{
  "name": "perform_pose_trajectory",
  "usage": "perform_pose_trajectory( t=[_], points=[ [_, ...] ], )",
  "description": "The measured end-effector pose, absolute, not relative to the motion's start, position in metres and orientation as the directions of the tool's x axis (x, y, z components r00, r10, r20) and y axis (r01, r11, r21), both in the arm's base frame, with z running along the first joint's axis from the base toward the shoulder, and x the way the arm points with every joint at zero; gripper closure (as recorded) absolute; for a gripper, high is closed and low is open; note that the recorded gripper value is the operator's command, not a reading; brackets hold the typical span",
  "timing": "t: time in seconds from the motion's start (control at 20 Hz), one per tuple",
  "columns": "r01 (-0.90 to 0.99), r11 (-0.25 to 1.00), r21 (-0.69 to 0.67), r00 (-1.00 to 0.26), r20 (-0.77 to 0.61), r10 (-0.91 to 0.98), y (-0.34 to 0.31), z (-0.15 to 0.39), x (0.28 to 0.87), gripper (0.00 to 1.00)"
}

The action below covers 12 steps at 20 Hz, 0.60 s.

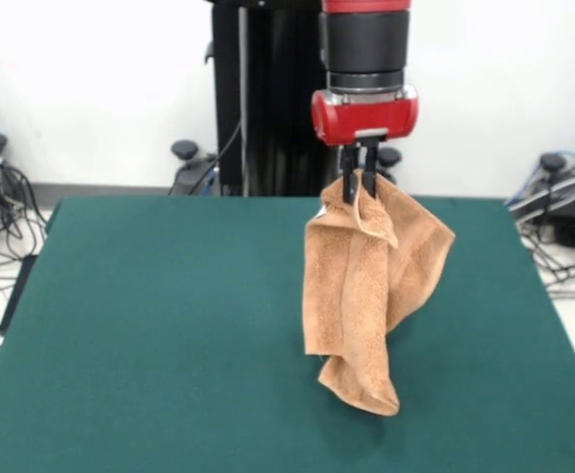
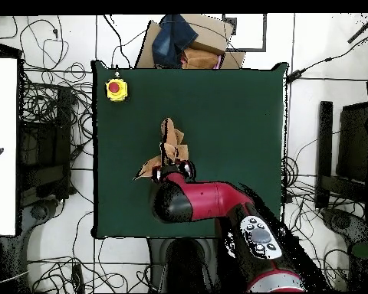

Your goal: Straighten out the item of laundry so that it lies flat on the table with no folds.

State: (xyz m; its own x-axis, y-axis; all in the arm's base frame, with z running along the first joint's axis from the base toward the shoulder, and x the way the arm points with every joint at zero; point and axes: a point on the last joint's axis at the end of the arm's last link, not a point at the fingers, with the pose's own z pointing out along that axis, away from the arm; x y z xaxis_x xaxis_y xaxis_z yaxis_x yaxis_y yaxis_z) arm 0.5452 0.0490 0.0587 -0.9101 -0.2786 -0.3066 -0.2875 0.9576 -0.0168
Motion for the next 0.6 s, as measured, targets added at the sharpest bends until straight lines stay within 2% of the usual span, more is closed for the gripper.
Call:
perform_pose_trajectory(
  t=[0.6],
  points=[
    [-0.260,0.964,-0.051,-0.906,-0.333,-0.262,0.031,0.059,0.545,1.00]
  ],
)
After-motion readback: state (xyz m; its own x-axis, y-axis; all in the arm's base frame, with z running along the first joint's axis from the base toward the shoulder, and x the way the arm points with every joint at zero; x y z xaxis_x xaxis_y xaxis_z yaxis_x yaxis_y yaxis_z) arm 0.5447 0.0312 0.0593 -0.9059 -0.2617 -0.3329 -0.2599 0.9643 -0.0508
